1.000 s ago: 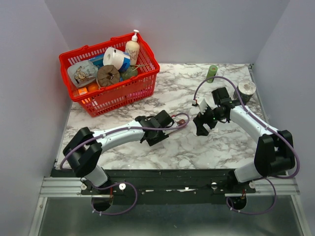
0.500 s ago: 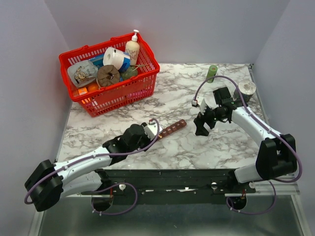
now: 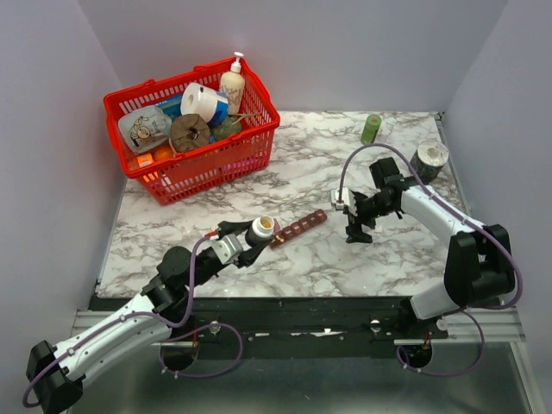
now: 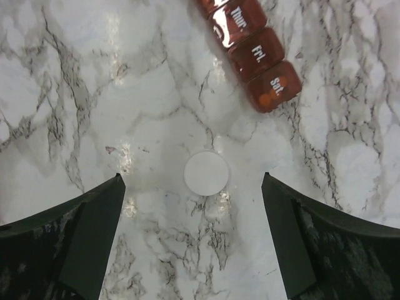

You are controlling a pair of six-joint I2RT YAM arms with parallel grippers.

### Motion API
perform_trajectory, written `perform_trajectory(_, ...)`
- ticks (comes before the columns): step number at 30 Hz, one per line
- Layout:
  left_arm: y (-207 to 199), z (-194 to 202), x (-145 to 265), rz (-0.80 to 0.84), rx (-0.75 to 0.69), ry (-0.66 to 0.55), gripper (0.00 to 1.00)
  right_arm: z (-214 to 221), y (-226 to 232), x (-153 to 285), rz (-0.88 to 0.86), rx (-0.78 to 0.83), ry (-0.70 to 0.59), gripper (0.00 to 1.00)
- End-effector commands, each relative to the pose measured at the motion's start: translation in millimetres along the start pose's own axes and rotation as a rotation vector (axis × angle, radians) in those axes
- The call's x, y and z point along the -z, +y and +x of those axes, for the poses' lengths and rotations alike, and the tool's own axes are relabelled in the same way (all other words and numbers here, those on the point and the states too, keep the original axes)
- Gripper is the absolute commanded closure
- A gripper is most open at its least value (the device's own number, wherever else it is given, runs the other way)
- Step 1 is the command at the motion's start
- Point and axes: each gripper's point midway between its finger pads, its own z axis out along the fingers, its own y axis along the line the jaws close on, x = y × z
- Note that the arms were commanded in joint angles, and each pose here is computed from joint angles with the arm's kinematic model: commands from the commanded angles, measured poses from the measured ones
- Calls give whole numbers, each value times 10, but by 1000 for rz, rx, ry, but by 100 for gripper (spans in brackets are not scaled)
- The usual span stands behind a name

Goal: Sort the pills into containers

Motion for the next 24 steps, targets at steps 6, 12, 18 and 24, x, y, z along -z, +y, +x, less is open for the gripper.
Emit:
perform_trajectory(6, -282, -122, -8, 201, -84, -9, 100, 427, -55, -283, 4, 173, 170, 5)
perform_trajectory(12, -351, -70, -12, 247, -79, 22, 100, 518, -69, -425, -10, 162, 218, 11)
perform_trajectory(18, -357, -65, -17, 251, -78, 27, 100, 552, -90, -452, -30, 122, 238, 20)
perform_trajectory(24, -362, -62, -28, 256, -74, 34, 100, 590, -79, -464, -54, 86, 282, 39)
